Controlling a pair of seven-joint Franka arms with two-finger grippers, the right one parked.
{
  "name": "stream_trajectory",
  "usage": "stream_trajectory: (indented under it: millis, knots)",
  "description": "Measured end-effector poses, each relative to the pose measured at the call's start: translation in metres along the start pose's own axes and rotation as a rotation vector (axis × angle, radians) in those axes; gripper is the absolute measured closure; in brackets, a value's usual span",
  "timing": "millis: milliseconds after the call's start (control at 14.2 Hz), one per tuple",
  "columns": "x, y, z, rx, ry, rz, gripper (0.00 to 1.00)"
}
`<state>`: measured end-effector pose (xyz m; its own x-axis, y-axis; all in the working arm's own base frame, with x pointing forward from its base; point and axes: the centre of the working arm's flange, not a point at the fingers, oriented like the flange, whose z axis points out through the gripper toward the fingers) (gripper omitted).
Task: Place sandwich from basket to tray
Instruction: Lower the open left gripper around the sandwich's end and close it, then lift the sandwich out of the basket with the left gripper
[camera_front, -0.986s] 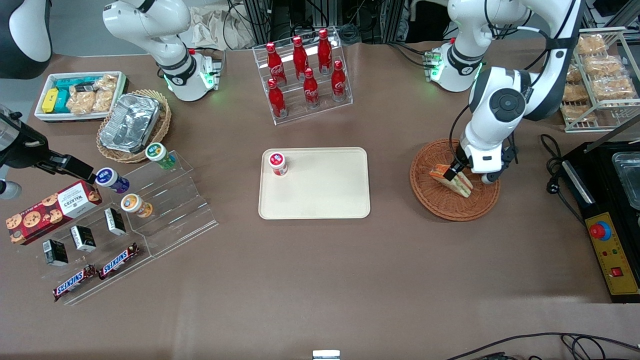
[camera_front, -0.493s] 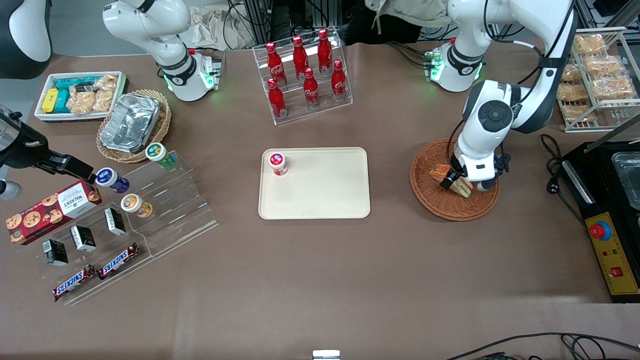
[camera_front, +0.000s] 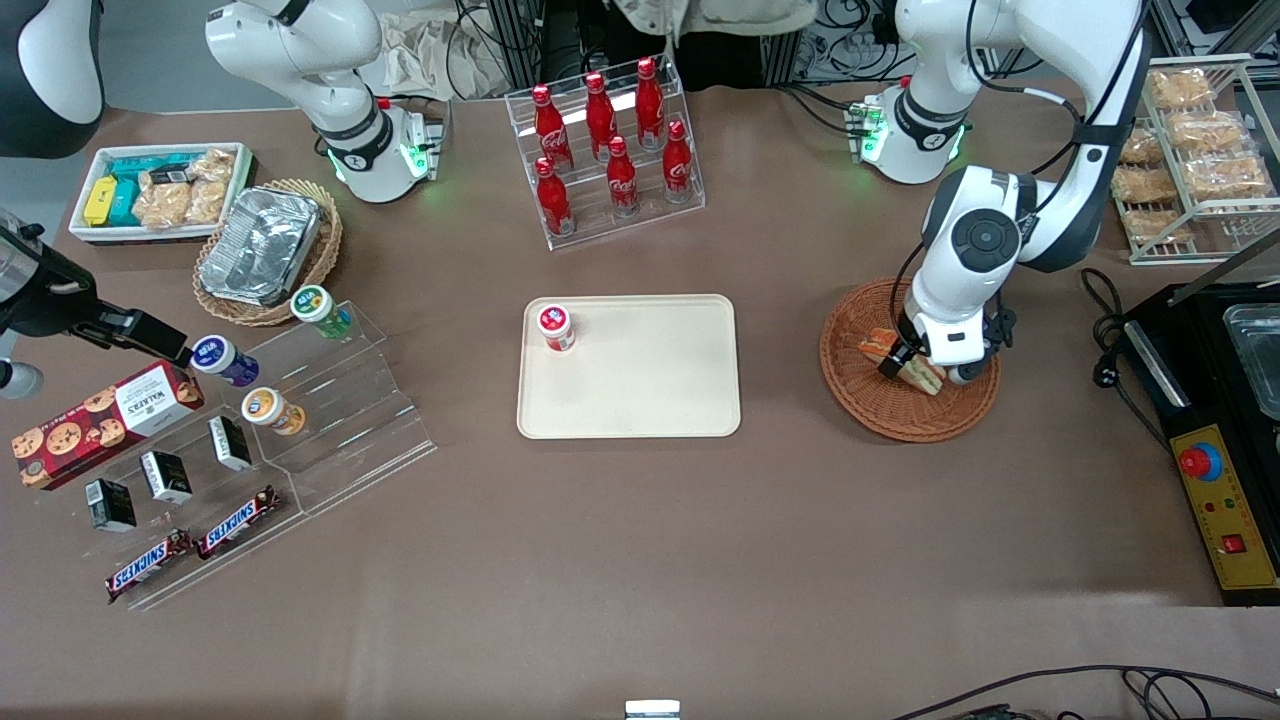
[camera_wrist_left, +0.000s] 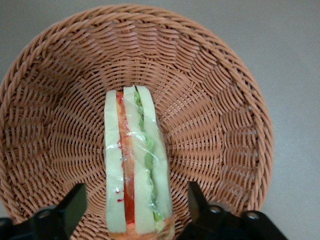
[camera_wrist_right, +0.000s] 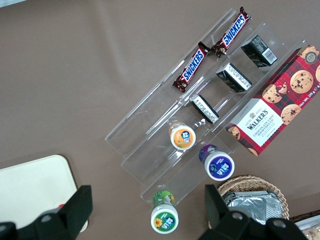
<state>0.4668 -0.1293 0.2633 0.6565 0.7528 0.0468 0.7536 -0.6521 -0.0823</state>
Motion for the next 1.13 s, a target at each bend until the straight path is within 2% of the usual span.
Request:
stream_trajectory:
  millis: [141,282,563,704,775,915,1127]
  knots:
    - [0.000,0.000,0.002,0.003,-0.002,0.000,0.31]
    - [0.001,0.001,0.001,0.000,-0.001,-0.002,0.35]
    - [0.007,0.009,-0.004,-0.015,0.003,-0.009,0.37]
    - [0.009,0.011,-0.002,-0.008,-0.002,-0.012,0.53]
    - [0.009,0.011,-0.002,0.010,-0.008,-0.014,0.65]
    - [0.010,0.010,-0.004,0.057,-0.021,-0.017,0.78]
    - [0.017,0.014,-0.018,0.110,-0.031,-0.022,0.79]
